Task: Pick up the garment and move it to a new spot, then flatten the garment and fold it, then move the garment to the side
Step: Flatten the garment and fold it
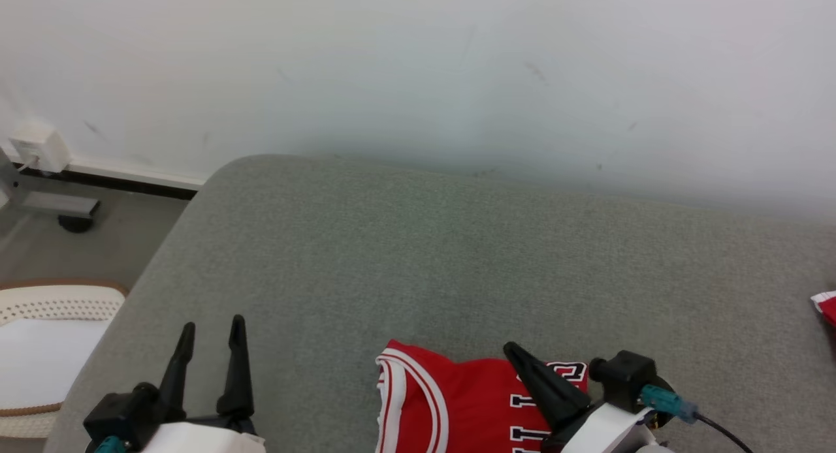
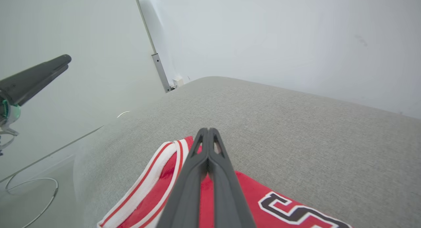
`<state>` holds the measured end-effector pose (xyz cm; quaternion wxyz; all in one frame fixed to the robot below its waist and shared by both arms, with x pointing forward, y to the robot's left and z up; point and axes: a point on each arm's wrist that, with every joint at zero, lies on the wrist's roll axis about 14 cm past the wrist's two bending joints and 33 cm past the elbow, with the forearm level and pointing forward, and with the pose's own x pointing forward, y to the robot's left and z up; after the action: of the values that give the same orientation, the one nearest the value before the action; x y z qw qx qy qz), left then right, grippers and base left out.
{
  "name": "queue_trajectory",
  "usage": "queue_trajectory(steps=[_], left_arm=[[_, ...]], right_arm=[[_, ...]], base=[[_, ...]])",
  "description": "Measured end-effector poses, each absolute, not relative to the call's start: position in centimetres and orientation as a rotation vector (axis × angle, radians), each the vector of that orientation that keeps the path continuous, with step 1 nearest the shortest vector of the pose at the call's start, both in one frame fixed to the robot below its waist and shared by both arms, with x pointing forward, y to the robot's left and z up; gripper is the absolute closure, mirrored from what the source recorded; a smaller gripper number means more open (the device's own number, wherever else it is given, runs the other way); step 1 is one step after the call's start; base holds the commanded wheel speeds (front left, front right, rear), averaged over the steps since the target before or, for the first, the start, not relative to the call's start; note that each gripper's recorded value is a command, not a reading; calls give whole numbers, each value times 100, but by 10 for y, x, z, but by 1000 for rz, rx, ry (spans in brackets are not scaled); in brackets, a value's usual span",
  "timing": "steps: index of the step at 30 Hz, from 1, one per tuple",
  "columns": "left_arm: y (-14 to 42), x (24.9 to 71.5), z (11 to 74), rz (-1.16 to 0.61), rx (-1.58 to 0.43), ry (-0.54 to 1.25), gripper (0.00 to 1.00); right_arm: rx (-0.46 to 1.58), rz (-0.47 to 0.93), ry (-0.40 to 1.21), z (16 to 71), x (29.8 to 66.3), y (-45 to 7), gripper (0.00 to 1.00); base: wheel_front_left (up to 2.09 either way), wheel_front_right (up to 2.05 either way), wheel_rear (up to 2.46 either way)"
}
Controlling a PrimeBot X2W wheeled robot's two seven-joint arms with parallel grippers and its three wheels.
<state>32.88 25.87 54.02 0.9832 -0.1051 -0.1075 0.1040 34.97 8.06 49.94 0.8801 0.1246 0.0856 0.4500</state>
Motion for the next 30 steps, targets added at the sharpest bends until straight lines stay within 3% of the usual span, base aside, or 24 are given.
queue_trajectory(steps=[1, 2, 4, 14, 30], left_arm=[[256, 331, 541, 199, -212, -218, 0], [253, 334, 542, 188, -213, -218, 0], [246, 339, 543, 168, -215, -221, 0], [209, 364, 547, 53, -225, -219, 0], [164, 389, 544, -85, -226, -193, 0]], right_arm=[[255, 910, 154, 503, 357, 71, 47], [247, 886, 133, 507, 362, 62, 4], [245, 833, 90, 516, 373, 44, 0], [207, 547, -72, 542, 404, -55, 0], [222, 194, -165, 542, 376, -153, 0]], base=[[0, 0, 0], [0, 0, 0], [0, 0, 0], [0, 0, 0], [0, 0, 0]])
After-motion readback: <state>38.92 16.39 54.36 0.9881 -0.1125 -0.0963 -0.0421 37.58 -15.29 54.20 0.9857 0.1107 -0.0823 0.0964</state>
